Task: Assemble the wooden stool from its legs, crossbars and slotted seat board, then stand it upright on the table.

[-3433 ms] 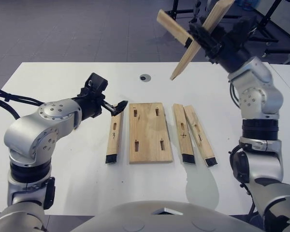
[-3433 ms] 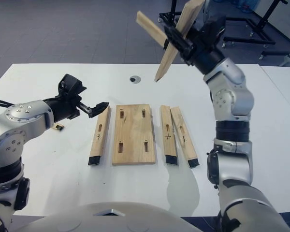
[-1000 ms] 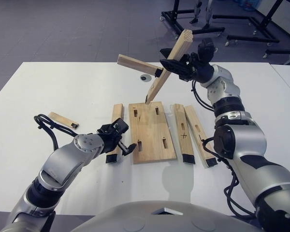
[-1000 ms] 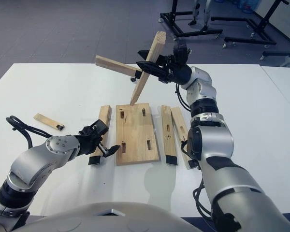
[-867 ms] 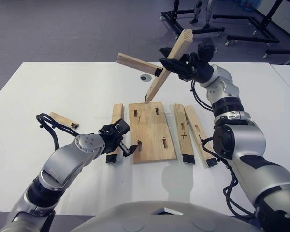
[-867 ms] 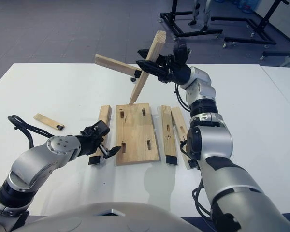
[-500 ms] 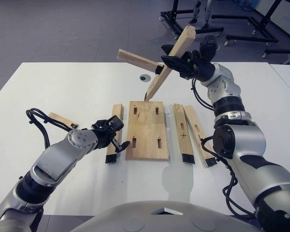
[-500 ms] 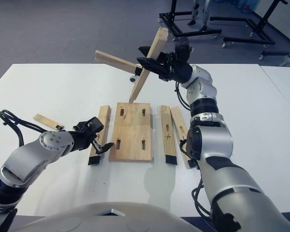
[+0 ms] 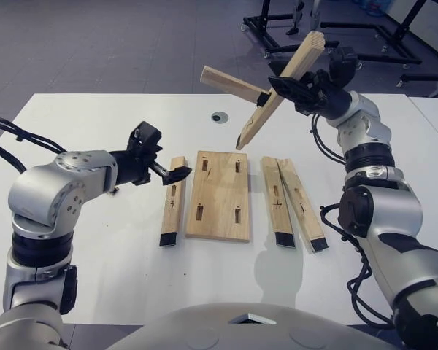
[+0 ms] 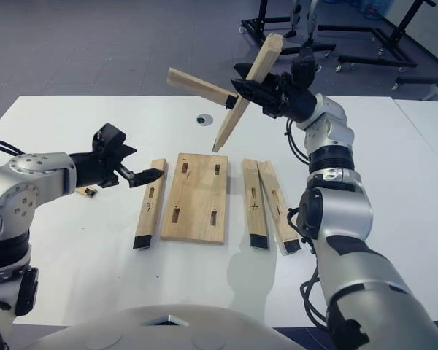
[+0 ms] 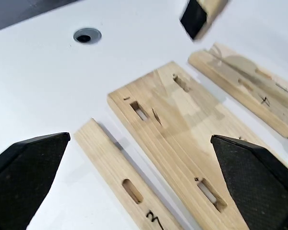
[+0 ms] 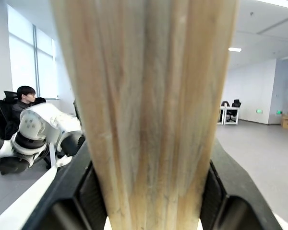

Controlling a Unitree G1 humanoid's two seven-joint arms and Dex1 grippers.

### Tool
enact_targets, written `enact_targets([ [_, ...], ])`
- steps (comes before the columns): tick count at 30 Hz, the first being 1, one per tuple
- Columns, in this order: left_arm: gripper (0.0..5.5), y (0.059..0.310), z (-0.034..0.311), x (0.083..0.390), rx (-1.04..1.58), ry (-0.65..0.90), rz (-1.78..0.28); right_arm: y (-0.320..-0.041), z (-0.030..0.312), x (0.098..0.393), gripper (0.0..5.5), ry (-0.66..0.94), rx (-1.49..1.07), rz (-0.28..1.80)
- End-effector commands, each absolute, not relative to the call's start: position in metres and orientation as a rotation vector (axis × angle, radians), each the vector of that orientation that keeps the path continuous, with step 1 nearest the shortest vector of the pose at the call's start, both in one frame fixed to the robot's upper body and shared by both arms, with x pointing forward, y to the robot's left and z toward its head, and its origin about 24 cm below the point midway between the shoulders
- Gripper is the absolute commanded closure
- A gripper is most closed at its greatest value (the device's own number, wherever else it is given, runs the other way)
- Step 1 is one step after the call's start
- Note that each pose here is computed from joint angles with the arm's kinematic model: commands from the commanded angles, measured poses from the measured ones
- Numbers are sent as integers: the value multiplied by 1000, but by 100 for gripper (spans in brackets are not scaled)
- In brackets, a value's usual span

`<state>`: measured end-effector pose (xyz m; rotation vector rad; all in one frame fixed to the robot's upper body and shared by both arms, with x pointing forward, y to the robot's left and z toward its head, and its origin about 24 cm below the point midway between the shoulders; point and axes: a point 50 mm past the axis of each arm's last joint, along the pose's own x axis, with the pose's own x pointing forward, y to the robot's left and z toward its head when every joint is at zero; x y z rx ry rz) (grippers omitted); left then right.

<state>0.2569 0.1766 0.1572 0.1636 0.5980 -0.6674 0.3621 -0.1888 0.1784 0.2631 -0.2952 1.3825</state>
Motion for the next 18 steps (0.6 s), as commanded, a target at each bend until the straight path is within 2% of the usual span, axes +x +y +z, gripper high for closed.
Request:
enact_targets([
  [1,10,189,156,263,181,609,-630,-195,147,354,345,-210,296,1365],
  [7,10,192,142,261,203,649,-653,-199,124,347,345,-193,296,1320],
  [18,10,186,138,257,191,651,-676,-190,148,361,345,-274,261,1312],
])
